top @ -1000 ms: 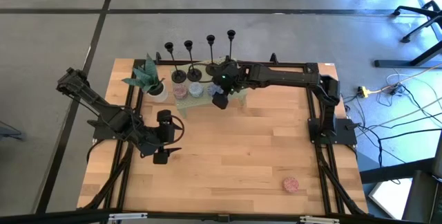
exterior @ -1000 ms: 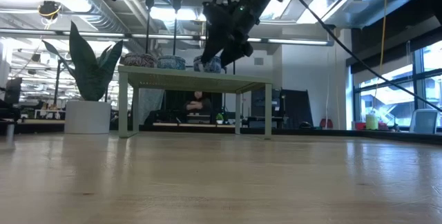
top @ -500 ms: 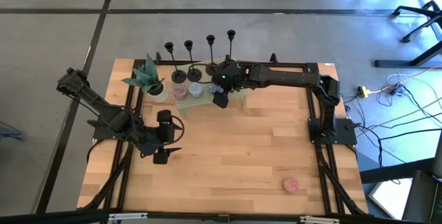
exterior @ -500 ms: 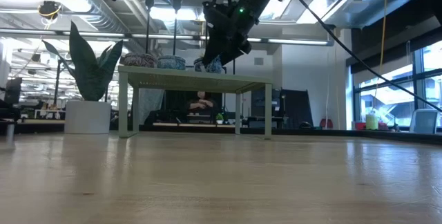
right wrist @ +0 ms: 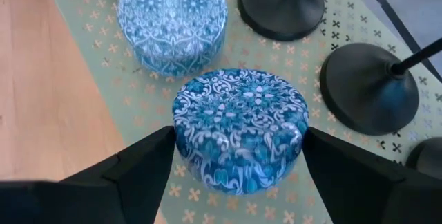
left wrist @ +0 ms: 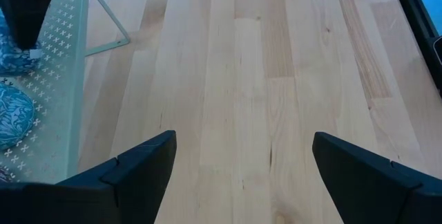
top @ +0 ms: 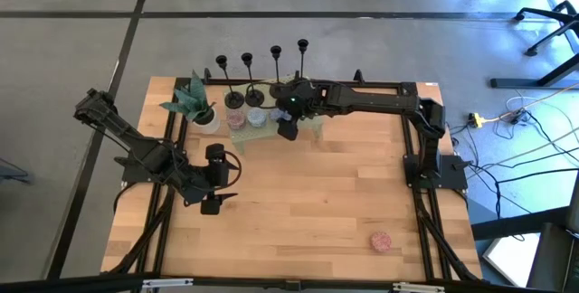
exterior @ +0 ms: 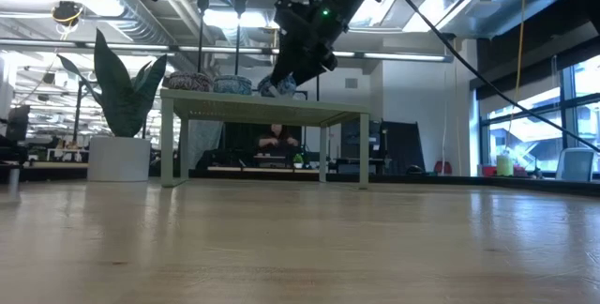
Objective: Pick & Place candle stick holders
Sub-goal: Put the blue scented candle on the shelf, then put the red scented candle on the shelf
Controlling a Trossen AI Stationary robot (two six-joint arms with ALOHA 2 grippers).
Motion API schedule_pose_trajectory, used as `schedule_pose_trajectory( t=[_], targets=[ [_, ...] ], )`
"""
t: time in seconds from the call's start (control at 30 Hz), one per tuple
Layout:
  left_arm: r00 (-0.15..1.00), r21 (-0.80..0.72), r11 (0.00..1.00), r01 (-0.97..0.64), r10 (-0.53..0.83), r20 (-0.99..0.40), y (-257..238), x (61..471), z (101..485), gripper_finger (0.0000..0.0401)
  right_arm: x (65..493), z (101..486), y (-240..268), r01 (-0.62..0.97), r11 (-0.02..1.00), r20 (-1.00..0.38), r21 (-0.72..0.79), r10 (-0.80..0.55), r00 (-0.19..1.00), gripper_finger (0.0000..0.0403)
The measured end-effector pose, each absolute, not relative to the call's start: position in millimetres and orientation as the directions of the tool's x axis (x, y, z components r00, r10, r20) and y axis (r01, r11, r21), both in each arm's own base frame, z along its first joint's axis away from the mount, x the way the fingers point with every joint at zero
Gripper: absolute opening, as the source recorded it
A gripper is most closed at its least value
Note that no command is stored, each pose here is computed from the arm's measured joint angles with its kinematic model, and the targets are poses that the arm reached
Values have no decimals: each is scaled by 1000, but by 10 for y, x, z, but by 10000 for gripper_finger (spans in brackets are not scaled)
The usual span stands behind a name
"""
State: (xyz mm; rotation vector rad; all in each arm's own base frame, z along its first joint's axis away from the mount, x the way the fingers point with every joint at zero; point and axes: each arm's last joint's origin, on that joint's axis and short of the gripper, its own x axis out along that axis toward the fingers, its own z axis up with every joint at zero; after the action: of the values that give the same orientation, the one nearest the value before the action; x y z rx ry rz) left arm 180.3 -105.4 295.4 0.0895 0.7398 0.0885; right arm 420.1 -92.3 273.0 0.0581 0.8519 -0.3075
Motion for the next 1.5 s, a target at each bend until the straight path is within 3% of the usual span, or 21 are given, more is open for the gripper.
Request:
schedule_pose_trajectory(
  t=[1.07, 1.5],
  targets=[
    [736, 114, 992, -51, 114, -668, -1053, 1803, 2955, 338, 4181, 2724, -914, 276, 959, -763, -62, -224, 607, 317],
    [736, 114, 992, -51, 115, -667, -1052, 1803, 2956, 338, 3942, 3012, -701, 249, 967, -789, -55, -195, 582, 316]
  ],
)
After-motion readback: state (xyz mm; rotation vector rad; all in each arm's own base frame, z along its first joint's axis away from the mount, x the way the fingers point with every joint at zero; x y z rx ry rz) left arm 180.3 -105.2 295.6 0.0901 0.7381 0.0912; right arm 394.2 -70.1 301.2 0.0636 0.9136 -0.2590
